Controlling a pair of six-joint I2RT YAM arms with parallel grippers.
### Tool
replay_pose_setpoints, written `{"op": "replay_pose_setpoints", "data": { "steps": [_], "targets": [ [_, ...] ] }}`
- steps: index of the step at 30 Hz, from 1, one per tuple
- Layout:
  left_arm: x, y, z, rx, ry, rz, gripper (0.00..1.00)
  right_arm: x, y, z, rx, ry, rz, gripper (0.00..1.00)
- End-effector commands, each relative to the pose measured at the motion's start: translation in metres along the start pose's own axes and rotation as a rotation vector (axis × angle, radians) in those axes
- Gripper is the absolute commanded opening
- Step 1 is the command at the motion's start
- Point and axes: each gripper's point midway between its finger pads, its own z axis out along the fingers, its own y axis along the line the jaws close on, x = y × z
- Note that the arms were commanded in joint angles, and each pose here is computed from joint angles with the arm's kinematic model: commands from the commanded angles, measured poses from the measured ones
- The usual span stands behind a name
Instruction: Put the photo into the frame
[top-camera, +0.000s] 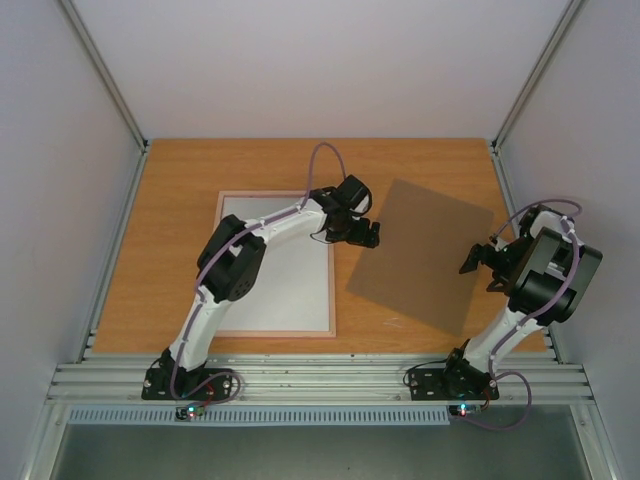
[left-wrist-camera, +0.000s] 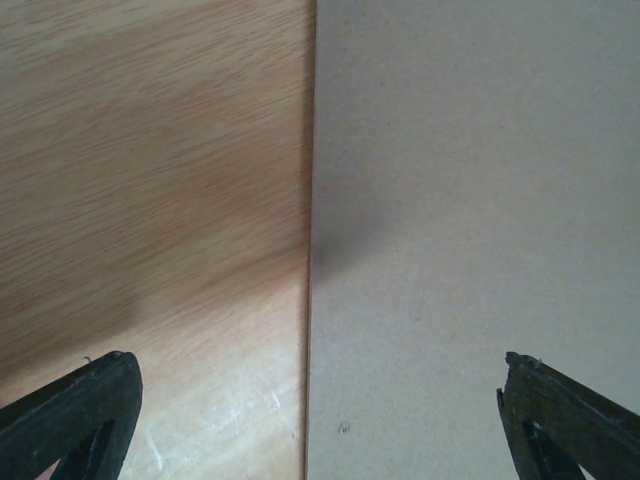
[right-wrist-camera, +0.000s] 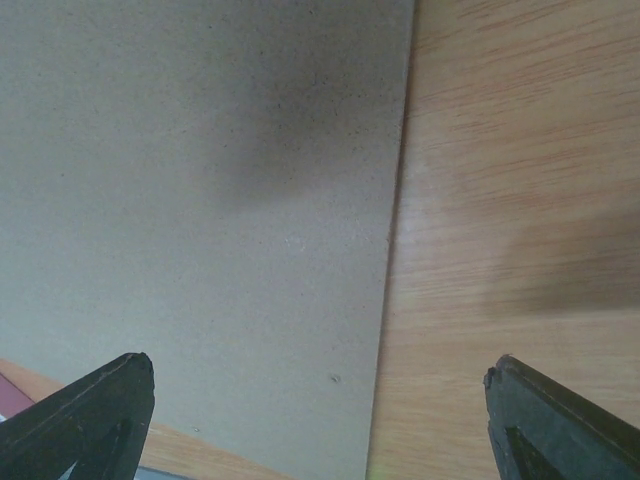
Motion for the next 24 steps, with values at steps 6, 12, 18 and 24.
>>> {"op": "replay_pose_setpoints", "data": {
  "steps": [6, 12, 18, 24],
  "targets": [
    [0.01, -0.003, 0.039, -0.001, 0.049, -0.026, 0.94, -0.011, 0.016, 0.018, -0.128, 0.036, 0.061, 0.89],
    [0.018, -0.002, 0.054, 0.015, 0.081, -0.038, 0.84, -0.016, 0.033, 0.033, -0.221, 0.091, 0.066, 0.87],
    [0.023, -0.027, 0.056, 0.164, 0.112, -0.019, 0.69, -0.018, 0.036, 0.033, -0.243, 0.089, 0.055, 0.83],
    [0.009, -0.068, 0.029, 0.369, 0.049, 0.013, 0.61, -0.017, 0.032, 0.041, -0.234, 0.098, 0.059, 0.8]
  ]
}}
